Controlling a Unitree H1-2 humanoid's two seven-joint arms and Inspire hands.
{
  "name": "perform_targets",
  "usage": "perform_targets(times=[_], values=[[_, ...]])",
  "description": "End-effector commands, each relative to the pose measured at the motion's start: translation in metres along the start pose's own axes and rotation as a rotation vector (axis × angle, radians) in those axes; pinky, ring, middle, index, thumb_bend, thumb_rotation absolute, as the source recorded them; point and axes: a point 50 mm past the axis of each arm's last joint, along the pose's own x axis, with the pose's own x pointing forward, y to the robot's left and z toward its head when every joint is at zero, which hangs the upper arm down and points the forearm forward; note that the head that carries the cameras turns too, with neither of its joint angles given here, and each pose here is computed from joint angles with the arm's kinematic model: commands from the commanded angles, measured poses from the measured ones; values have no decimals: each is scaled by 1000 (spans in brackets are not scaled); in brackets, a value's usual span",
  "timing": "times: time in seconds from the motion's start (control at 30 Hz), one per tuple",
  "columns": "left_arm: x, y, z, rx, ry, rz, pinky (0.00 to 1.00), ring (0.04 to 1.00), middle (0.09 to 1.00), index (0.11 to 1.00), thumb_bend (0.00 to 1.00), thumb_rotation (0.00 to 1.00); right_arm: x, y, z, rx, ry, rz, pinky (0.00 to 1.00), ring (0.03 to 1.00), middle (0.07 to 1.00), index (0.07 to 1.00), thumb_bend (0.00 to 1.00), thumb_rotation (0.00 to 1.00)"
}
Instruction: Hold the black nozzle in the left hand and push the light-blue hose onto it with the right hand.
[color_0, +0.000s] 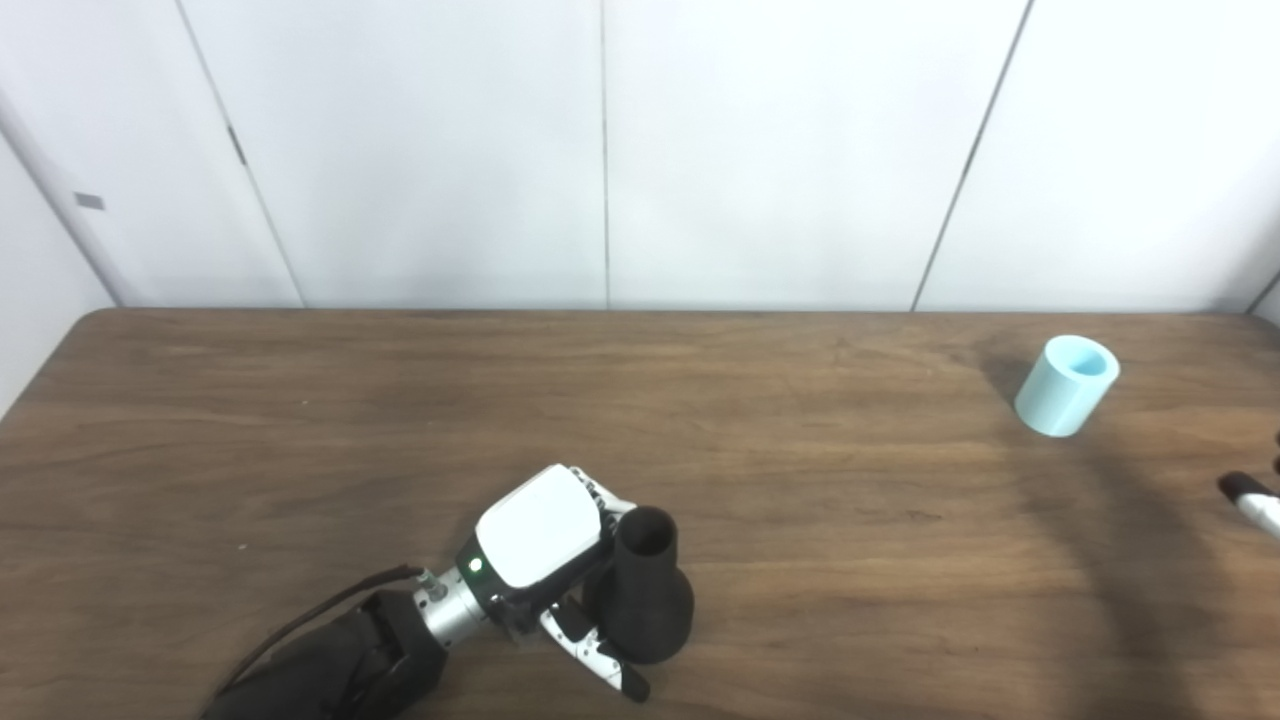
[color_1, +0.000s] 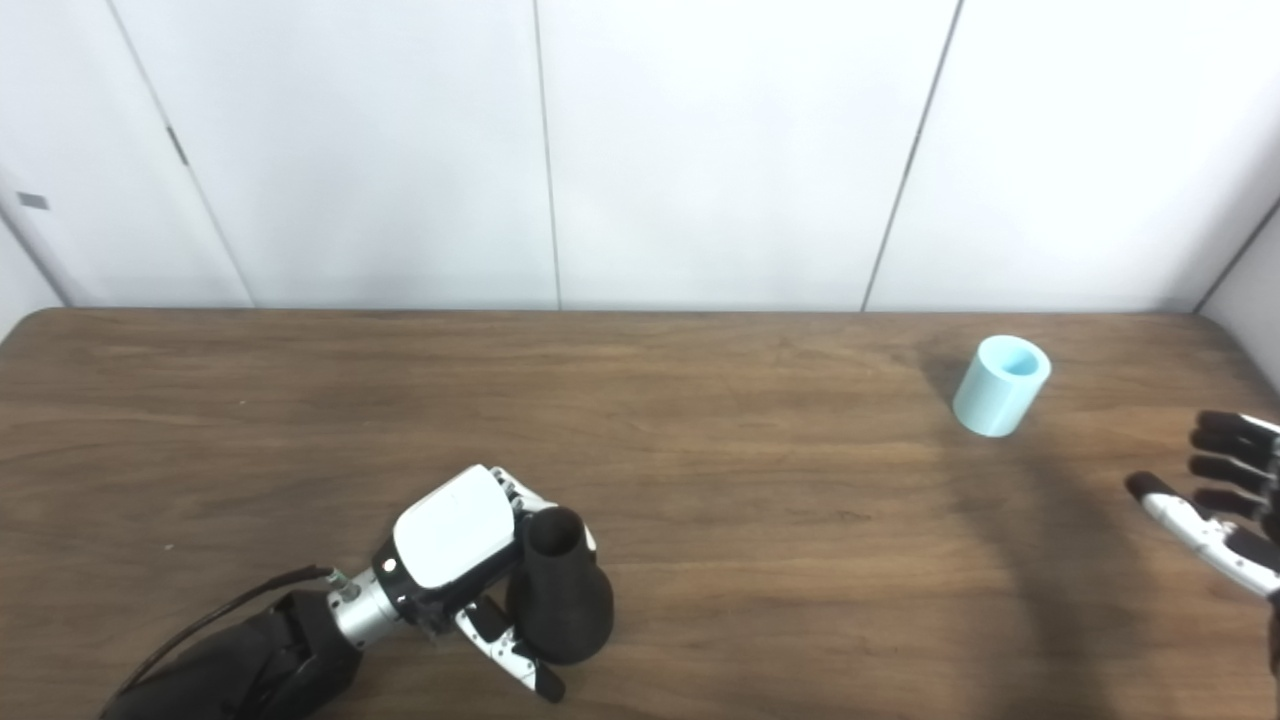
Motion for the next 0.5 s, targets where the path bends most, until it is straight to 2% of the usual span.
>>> perform_targets(times=[0.0, 0.07, 0.17, 0.27, 0.37, 0.47], values=[[-19, -34, 13, 35, -28, -175, 71, 133, 198, 471, 524, 42, 10, -7, 15, -50, -74, -22, 601, 685, 696, 636, 571, 114], [-22, -36, 10, 44, -26, -173, 68, 131, 191, 470, 523, 40, 13, -3, 13, -63, -55, -6, 616, 699, 713, 641, 642, 160], [-27, -37, 7, 50, -19, -179, 67, 131, 189, 471, 522, 39, 18, 4, 8, -87, -21, 24, 615, 728, 757, 687, 756, 267], [-34, -38, 5, 58, -15, -199, 71, 138, 199, 473, 523, 40, 25, 14, 0, -126, 11, 49, 665, 761, 785, 753, 840, 338], [-43, -37, 3, 74, -17, -217, 82, 157, 226, 476, 523, 41, 31, 29, -7, -130, 38, 65, 677, 771, 802, 809, 924, 359], [-49, -38, 0, 83, -21, -195, 84, 158, 232, 476, 523, 40, 39, 41, -12, -140, 57, 71, 709, 795, 826, 827, 926, 354]])
